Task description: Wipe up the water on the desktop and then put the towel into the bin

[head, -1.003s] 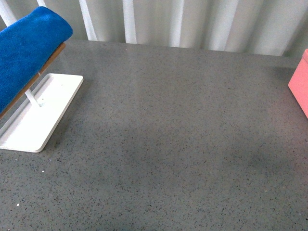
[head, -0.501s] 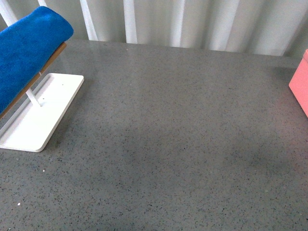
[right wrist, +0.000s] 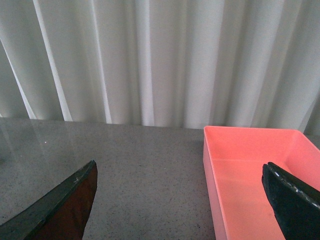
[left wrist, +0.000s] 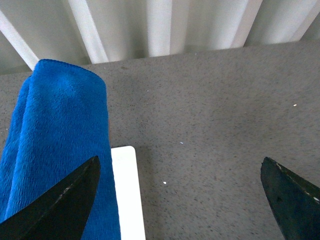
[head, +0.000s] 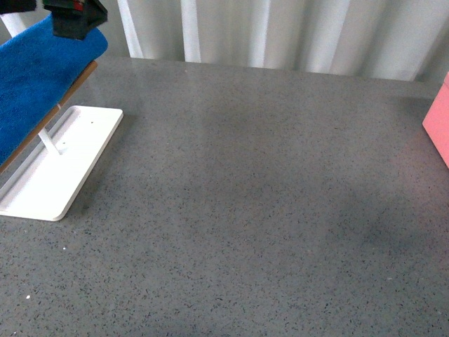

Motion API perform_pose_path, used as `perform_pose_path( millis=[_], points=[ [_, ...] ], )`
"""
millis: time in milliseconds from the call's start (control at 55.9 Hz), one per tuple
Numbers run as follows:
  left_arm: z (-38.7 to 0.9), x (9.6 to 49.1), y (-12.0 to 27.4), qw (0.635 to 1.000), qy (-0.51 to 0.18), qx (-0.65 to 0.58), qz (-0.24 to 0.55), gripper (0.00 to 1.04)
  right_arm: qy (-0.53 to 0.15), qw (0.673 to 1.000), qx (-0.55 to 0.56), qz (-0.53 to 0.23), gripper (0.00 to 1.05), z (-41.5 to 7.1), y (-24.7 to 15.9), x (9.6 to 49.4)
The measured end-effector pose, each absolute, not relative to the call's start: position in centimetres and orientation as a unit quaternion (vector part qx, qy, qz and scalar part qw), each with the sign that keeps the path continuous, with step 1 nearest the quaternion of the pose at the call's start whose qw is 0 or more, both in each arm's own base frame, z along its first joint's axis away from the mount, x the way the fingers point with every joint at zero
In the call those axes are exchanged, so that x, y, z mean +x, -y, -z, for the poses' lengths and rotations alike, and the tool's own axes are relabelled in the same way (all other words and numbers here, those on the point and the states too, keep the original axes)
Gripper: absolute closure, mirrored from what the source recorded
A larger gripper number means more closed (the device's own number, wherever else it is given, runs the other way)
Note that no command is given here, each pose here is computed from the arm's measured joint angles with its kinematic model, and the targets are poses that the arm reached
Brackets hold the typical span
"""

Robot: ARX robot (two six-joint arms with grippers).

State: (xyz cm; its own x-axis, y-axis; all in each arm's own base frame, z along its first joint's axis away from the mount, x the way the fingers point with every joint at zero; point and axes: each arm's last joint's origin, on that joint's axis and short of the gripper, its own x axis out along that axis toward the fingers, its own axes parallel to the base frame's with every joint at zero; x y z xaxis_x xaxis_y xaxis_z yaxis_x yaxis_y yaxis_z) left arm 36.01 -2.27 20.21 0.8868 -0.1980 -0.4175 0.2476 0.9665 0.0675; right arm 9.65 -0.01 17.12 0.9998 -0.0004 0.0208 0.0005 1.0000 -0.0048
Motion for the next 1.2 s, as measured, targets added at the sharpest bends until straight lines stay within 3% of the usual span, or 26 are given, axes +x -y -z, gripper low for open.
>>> perform_pose_path(
  millis=[143,734,1199],
  points=[
    [-19.6,40.4,1.6,0.959,-0.243,0.082,0.116,0.07,0.010,1.000,-0.002,0.000,0.07,-17.1,0.0,9.6],
    [-18.7,47.7,-1.5,0.943,-0.304,0.125,0.048,0.07,0.010,1.000,-0.002,0.000,0.07,-17.1,0.0,9.6],
    [-17.0,48.4,-2.1,0.939,-0.325,0.111,0.033,0.07,0.010,1.000,-0.002,0.000,0.07,-17.1,0.0,9.6]
  ],
)
